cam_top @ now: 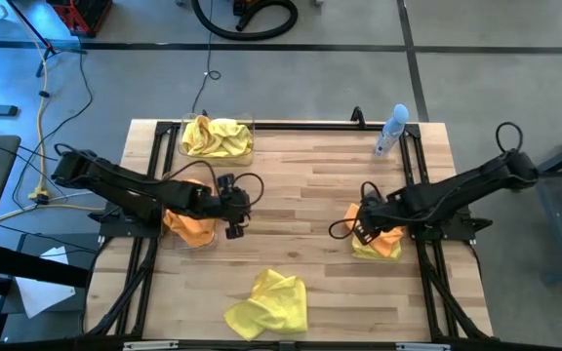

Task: Sort microfiber towel by color & place in baskets
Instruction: Put the orange microfiber towel into the bottom transparent bin

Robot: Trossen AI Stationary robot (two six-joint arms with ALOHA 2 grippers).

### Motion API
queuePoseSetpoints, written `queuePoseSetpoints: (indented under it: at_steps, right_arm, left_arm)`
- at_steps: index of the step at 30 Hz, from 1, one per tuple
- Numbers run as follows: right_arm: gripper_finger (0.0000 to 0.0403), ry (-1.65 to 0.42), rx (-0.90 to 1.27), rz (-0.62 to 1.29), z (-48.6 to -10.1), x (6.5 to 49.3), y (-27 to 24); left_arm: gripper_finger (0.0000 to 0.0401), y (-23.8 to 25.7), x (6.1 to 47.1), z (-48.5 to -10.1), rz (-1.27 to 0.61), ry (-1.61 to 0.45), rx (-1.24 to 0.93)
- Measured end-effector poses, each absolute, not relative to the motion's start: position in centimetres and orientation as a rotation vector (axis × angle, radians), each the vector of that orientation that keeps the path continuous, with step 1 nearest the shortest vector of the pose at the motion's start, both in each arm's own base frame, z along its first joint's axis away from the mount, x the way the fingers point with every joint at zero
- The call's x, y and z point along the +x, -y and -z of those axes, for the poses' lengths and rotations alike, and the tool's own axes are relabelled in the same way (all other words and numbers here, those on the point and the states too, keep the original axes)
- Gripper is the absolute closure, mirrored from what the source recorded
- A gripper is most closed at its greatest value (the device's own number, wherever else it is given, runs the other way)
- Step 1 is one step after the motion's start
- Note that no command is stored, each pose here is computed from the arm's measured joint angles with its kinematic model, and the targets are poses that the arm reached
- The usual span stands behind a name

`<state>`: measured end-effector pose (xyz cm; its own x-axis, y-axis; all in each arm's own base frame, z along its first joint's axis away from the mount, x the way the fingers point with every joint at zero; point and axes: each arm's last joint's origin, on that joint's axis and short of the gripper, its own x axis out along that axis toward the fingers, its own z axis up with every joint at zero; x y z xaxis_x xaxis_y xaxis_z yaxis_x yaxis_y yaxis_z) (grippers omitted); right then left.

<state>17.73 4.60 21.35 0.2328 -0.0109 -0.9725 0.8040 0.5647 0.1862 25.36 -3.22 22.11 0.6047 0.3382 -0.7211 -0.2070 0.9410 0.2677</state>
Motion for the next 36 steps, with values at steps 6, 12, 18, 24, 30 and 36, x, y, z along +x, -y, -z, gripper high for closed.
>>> queuePoseSetpoints:
  at_steps: [6,12,18,24,30,36]
  right_arm:
    - [0.0283,-1.303,0.781,0.718,-17.8,18.1,-4.7]
    - [0.0301,-1.363,0.741,0.757,-15.2,18.4,-4.8]
    - [0.0393,-1.395,0.719,0.755,-15.8,18.5,-4.9]
    - [0.0386,-1.351,0.644,0.784,-20.7,18.9,-4.7]
    - [0.0395,-1.185,0.518,0.78,-27.0,20.1,-4.6]
    - [0.04,-0.873,0.361,0.627,-31.5,22.8,-4.6]
  left_arm:
    - [0.0236,3.1,24.5,-21.6,-0.318,-0.8,0.131]
    - [0.0236,3.0,24.1,-20.9,-0.33,-0.813,0.103]
    - [0.0236,3.0,24.2,-20.9,-0.332,-0.789,0.088]
    - [0.0236,3.2,24.9,-21.6,-0.324,-0.691,0.062]
    - [0.0236,3.3,25.8,-22.7,-0.276,-0.574,0.152]
    - [0.0236,3.5,26.8,-24.5,-0.234,-0.388,0.316]
